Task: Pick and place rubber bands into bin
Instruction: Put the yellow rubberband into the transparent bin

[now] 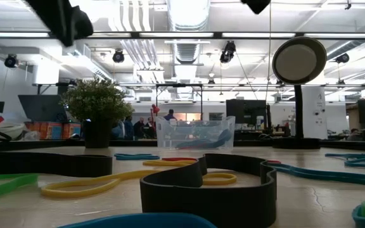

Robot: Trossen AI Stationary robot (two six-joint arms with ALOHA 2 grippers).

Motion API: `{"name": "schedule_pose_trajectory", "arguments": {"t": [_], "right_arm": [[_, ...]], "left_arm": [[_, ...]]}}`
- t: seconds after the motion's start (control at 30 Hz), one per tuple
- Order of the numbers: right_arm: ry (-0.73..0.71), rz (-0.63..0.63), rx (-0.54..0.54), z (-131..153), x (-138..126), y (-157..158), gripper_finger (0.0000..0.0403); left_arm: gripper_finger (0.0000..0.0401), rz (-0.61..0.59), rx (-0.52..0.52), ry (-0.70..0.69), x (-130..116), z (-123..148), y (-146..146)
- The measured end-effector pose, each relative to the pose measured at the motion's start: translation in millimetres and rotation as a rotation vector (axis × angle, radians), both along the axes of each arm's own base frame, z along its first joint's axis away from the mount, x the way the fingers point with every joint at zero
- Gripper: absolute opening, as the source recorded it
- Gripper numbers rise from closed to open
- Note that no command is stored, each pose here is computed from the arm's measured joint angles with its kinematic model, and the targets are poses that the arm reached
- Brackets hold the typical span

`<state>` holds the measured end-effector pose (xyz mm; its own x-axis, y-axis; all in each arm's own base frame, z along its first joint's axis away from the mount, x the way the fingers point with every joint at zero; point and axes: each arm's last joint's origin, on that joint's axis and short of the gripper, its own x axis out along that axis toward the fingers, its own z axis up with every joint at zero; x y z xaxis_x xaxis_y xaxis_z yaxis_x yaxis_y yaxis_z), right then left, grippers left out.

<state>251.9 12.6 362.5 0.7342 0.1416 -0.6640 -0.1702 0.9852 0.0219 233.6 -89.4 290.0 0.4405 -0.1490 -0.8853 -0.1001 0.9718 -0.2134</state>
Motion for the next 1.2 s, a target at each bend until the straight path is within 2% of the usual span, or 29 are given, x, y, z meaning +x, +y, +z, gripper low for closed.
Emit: {"name": "schedule_pose_trajectory", "arguments": {"t": [0.1, 0.33, 0.57, 0.83, 1.2], "right_arm": [[-0.006, 0.019, 0.015, 2, -3, 8, 0.0081], [0.012, 0.046, 0.041, -1, -2, 22, 0.0071], [0.018, 0.043, 0.061, -1, -2, 26, 0.0069], [0.021, 0.036, 0.068, -1, -2, 26, 0.0071], [0.020, 0.045, 0.052, -2, -2, 26, 0.0065]], "left_arm": [[0.0077, -0.002, 0.033, 0.073, -2, -18, -2], [0.0077, 0.142, 0.031, 0.221, -14, -61, 2], [0.0077, 0.186, -0.019, 0.147, -12, -88, 1], [0.0077, 0.183, 0.033, 0.079, -15, -110, 3], [0.0077, 0.188, 0.035, 0.070, -20, -128, 6]]}}
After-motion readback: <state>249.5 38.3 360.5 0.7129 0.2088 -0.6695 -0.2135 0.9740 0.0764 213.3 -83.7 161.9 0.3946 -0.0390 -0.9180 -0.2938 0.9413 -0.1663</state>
